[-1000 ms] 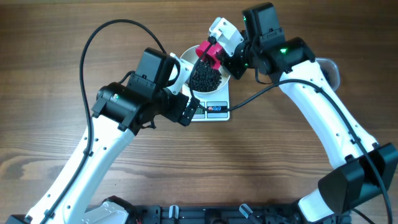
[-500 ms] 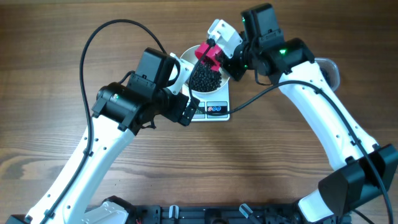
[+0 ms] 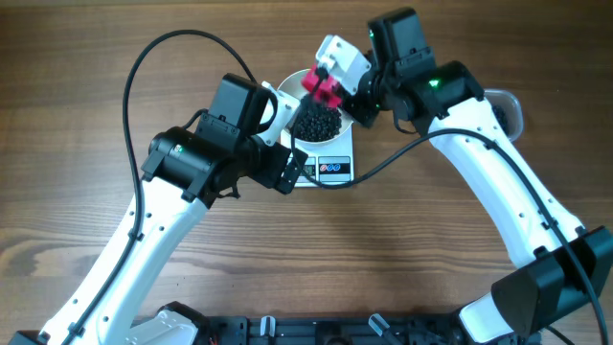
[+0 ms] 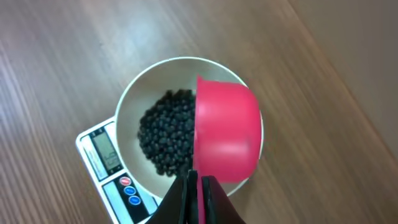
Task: Scoop item into bowl and weigh 150g on scale
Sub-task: 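Tilt the scoop with the right gripper to pour beans into the bowl, then move the scoop with the right gripper back to the bean tub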
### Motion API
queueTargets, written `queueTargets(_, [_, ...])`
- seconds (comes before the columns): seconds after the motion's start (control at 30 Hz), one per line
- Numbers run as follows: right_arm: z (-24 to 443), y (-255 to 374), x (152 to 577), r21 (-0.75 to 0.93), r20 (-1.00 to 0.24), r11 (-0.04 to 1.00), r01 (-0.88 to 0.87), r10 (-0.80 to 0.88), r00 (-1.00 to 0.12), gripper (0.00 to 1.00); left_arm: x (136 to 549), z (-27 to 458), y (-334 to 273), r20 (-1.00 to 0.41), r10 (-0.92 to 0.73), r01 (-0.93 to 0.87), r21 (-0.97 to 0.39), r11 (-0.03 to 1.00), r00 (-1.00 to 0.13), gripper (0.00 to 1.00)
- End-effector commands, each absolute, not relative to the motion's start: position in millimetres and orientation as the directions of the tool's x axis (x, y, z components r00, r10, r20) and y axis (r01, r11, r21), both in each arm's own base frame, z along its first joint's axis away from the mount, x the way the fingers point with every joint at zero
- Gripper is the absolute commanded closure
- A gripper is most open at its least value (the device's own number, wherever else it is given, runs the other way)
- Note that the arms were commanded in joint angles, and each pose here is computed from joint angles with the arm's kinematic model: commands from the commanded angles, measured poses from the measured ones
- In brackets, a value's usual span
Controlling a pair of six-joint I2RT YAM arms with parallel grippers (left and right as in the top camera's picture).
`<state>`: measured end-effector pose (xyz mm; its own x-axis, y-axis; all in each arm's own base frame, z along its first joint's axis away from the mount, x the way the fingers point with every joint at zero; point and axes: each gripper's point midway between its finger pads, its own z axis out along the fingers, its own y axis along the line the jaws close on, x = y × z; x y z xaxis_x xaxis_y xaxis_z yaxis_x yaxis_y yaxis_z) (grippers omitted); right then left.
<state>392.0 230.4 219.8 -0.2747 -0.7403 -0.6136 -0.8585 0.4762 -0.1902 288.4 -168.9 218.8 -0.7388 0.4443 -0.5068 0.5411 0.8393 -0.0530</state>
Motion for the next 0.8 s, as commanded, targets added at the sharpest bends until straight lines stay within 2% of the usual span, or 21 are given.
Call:
queueTargets(0.0, [242.2,230.2,398.1,-0.232,-0.647,0.517,-0.824,-0.715,-0.266,0.96,289.0,219.7,-166.9,-0.511,0.439,0.534,-0.049,0.844,-0.739,0.0])
queueTargets(0.03, [243.9,227.4,403.0,-0.24,-0.65,0.546,-0.803,-0.705,-0.285,0.96,289.0,219.7,-166.9,-0.511,0.439,0.535,-0.049,0.844,-0.739,0.0])
queueTargets(0.07, [243.6,229.6,400.6,-0.234,-0.652,0.531,-0.814,-0.707,-0.274,0.96,289.0,219.7,-166.9,-0.511,0.439,0.535,-0.049,0.844,-0.739,0.0])
queueTargets(0.13, [240.1,239.7,384.5,-0.213,-0.649,0.421,-0.882,-0.735,-0.194,0.96,289.0,219.7,-166.9,-0.511,0.439,0.534,-0.049,0.844,-0.739,0.0])
queueTargets(0.23, [242.8,232.1,397.1,-0.216,-0.656,0.52,-0.826,-0.704,-0.272,0.96,289.0,219.7,-166.9,-0.511,0.439,0.535,-0.049,0.844,-0.739,0.0])
queueTargets(0.33, [243.8,232.6,398.1,-0.204,-0.664,0.537,-0.819,-0.69,-0.288,0.96,289.0,219.7,-166.9,-0.511,0.439,0.534,-0.049,0.844,-0.739,0.0])
queueTargets(0.4, [250.5,230.8,403.6,-0.142,-0.702,0.613,-0.777,-0.616,-0.357,0.96,289.0,219.7,-166.9,-0.511,0.439,0.534,-0.049,0.844,-0.739,0.0])
queueTargets(0.53, [280.2,219.5,408.5,-0.033,-0.792,0.645,-0.763,-0.482,-0.374,0.96,289.0,219.7,-166.9,-0.511,0.439,0.535,-0.049,0.844,-0.739,0.0])
queueTargets(0.63, [300.8,164.1,427.6,0.034,-0.821,0.778,-0.627,-0.336,-0.461,0.96,289.0,219.7,-166.9,-0.511,0.439,0.535,-0.049,0.844,-0.739,0.0])
queueTargets(0.7, [302.8,108.4,440.2,0.07,-0.805,0.903,-0.425,-0.2,-0.559,0.96,289.0,219.7,-166.9,-0.511,0.439,0.535,-0.049,0.844,-0.739,0.0])
queueTargets(0.77, [295.9,57.2,441.7,0.032,-0.77,0.977,-0.213,-0.111,-0.629,0.96,289.0,219.7,-166.9,-0.511,0.439,0.535,-0.049,0.844,-0.739,0.0])
